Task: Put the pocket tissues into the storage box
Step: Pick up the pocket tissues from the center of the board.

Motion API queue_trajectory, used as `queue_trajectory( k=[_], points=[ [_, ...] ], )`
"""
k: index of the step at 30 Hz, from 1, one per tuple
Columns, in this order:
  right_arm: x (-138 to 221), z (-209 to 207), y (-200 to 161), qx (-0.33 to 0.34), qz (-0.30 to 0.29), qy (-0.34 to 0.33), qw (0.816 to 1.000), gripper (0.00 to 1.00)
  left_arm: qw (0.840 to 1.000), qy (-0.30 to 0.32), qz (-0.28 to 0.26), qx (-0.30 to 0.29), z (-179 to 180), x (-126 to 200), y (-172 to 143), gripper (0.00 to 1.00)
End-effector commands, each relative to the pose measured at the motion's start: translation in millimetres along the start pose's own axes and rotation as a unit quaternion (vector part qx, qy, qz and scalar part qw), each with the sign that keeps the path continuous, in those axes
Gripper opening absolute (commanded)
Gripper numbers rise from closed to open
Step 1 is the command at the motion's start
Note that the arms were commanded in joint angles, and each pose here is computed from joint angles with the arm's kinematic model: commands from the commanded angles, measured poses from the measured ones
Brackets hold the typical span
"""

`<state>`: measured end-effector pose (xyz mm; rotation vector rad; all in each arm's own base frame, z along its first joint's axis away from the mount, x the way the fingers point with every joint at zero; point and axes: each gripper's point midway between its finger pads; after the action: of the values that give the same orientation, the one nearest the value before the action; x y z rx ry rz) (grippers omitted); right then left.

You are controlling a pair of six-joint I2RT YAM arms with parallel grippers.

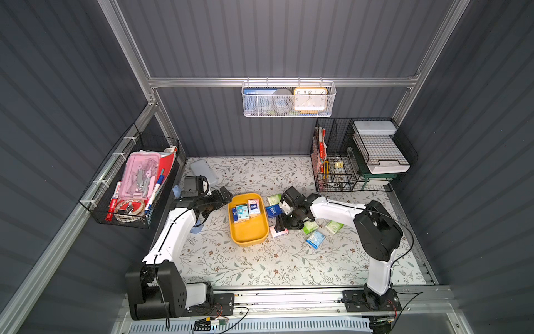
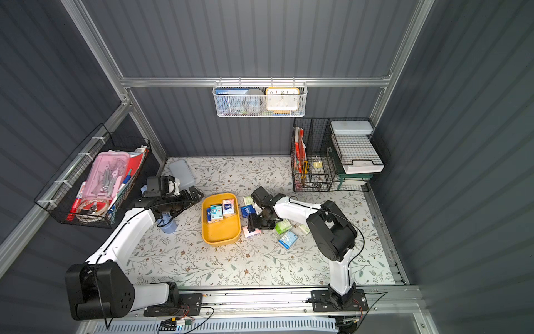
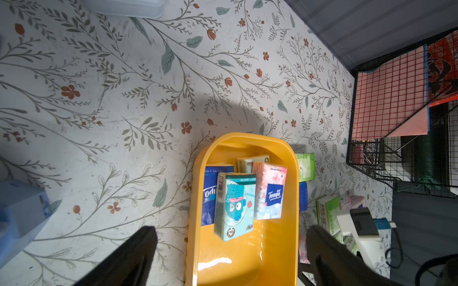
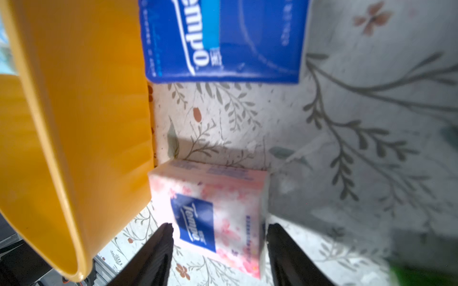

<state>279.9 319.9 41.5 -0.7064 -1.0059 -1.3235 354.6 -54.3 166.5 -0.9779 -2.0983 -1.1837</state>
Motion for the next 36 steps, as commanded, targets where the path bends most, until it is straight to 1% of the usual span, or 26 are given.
queue_trajectory(
  k=[1,4,9,10,11,12,14,16,18,20,21,22,24,25,29,32,36],
  points=[
    [3,-8,-21,-0.033,0.019,-0.028,0.999,0.64,1.000,-0.005,-0.016,-0.015,-8,13,9,0.99],
    [4,-7,-37,-0.052,0.032,-0.024,0.998,0.63,1.000,-0.004,-0.015,-0.018,-8,15,8,0.99],
    [8,27,-54,-0.042,0.046,0.048,0.997,0.63,1.000,-0.004,-0.015,-0.019,-8,17,8,0.99],
    [10,34,-51,-0.029,0.036,0.061,0.997,0.62,1.000,-0.004,-0.016,-0.018,-8,17,9,0.99],
    [14,32,-46,-0.019,0.022,0.049,0.998,0.62,1.000,-0.005,-0.017,-0.020,-9,18,9,0.99],
    [20,25,-42,-0.003,0.010,0.022,1.000,0.62,1.000,-0.005,-0.017,-0.020,-9,18,9,0.99],
    [30,15,-28,0.054,-0.018,-0.026,0.998,0.64,1.000,-0.004,-0.016,-0.021,-9,19,8,0.99],
    [42,6,-20,0.125,-0.019,-0.080,0.989,0.69,1.000,-0.001,-0.015,-0.024,-9,20,7,0.99],
    [50,-2,-7,0.198,-0.021,-0.128,0.972,0.73,1.000,0.002,-0.012,-0.026,-7,20,6,0.99],
    [48,-4,1,0.253,-0.019,-0.144,0.957,0.75,1.000,0.006,-0.011,-0.026,-6,20,6,0.99],
    [44,-3,2,0.282,-0.018,-0.141,0.949,0.77,1.000,0.007,-0.011,-0.025,-5,20,5,0.99],
    [38,2,1,0.321,-0.016,-0.123,0.939,0.99,1.000,0.007,-0.012,-0.024,-5,20,5,0.99],
    [30,10,-2,0.379,-0.012,-0.092,0.921,0.99,1.000,0.007,-0.012,-0.022,-5,21,4,0.99],
    [28,13,0,0.391,-0.017,-0.088,0.916,0.99,1.000,0.009,-0.012,-0.022,-4,20,3,0.99],
    [26,23,11,0.415,0.006,-0.064,0.908,0.98,1.000,0.012,-0.009,-0.021,-3,18,4,0.99],
    [15,22,7,0.447,0.032,-0.056,0.892,0.94,1.000,0.011,-0.009,-0.021,-4,17,8,0.99],
    [7,15,0,0.482,0.049,-0.065,0.873,0.93,1.000,0.015,-0.004,-0.020,-2,14,7,0.99]
  ],
)
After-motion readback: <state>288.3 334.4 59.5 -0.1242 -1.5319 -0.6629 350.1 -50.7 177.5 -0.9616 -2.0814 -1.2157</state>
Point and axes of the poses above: each gripper's point midway between its finger pads, its own x axis back along the fingers, its own z axis along the line the jaws close on, y = z × x, and after that the axes turned 3 degrees about -x, right-handed
